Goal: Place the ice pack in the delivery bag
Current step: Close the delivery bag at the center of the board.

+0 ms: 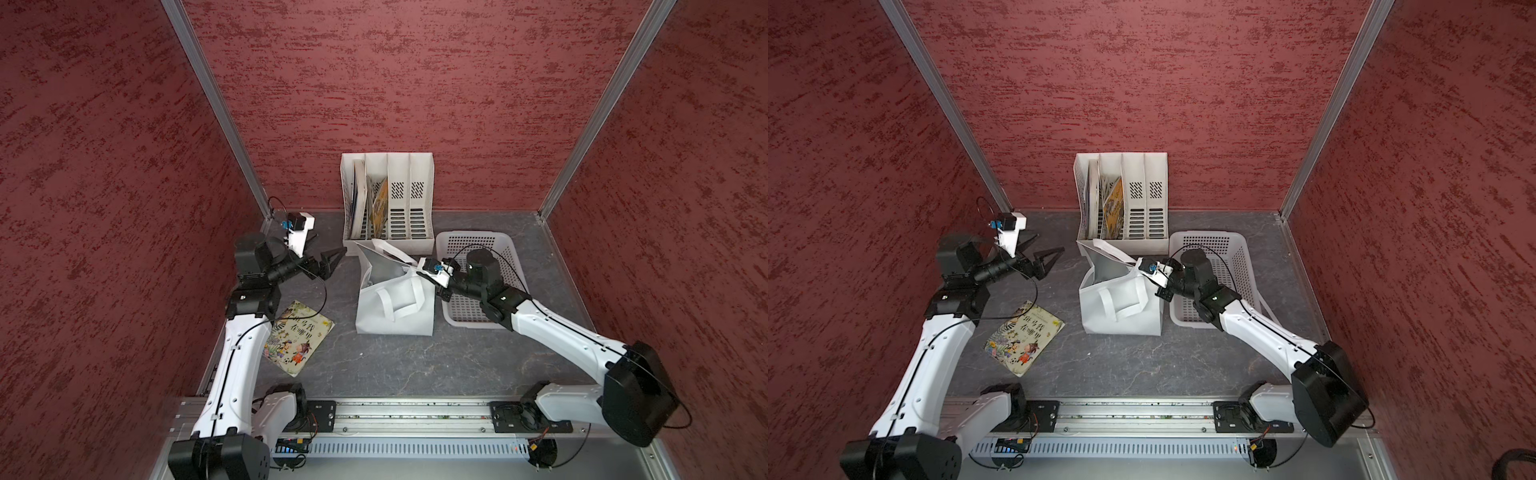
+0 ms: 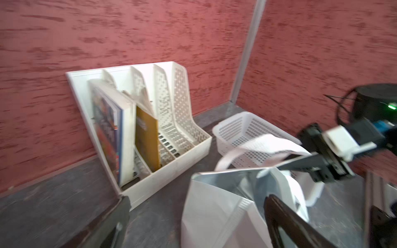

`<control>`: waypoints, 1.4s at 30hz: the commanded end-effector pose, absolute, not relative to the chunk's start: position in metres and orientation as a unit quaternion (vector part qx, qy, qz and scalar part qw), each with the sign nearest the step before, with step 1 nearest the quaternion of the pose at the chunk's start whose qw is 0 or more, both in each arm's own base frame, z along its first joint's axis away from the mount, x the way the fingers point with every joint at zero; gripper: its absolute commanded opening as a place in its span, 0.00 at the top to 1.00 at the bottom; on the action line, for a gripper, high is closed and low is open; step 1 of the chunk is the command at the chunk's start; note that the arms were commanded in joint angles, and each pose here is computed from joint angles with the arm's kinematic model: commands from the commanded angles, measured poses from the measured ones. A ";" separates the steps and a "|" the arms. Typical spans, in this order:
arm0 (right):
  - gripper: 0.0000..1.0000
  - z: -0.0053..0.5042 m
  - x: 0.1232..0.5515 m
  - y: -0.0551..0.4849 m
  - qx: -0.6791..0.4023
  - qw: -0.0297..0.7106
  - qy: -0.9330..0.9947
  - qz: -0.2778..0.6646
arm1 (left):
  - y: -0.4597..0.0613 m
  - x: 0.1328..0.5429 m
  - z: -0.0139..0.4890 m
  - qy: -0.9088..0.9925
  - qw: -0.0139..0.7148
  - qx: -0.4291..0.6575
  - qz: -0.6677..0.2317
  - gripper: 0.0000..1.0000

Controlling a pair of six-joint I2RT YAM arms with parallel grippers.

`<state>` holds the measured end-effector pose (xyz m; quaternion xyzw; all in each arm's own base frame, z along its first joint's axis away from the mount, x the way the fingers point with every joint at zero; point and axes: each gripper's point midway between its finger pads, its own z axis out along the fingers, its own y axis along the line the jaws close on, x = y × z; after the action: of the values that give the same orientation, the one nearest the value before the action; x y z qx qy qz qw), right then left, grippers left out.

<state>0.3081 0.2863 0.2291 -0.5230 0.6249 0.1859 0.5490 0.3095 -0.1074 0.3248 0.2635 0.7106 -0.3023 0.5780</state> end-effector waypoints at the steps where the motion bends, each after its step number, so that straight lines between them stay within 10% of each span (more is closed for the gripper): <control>1: 1.00 0.224 0.304 0.289 -0.518 0.521 0.642 0.220 | -0.144 0.272 0.308 0.650 0.557 0.366 -0.365 0.00; 13: 1.00 0.226 0.311 0.281 -0.505 0.522 0.652 0.216 | -0.177 0.280 0.232 0.721 0.482 0.428 -0.256 0.01; 23: 0.72 0.230 0.288 0.290 -0.548 0.519 0.605 0.255 | -0.176 0.305 0.240 0.683 0.487 0.415 -0.353 0.70; 28: 0.64 0.233 0.291 0.301 -0.562 0.502 0.596 0.277 | -0.181 0.317 0.231 0.671 0.450 0.407 -0.426 0.88; 33: 0.71 0.233 0.308 0.304 -0.549 0.492 0.621 0.265 | -0.180 0.325 0.230 0.666 0.441 0.403 -0.446 0.88; 37: 1.00 0.227 0.319 0.301 -0.535 0.482 0.648 0.248 | -0.169 0.339 0.234 0.669 0.461 0.387 -0.437 0.84; 42: 1.00 0.231 0.297 0.298 -0.548 0.497 0.617 0.268 | -0.147 0.362 0.236 0.672 0.497 0.338 -0.432 0.44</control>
<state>0.3098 0.3007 0.2317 -0.5416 0.6259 0.2560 0.4994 0.3483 -0.1570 0.2254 0.3536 0.6869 -0.4322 0.4651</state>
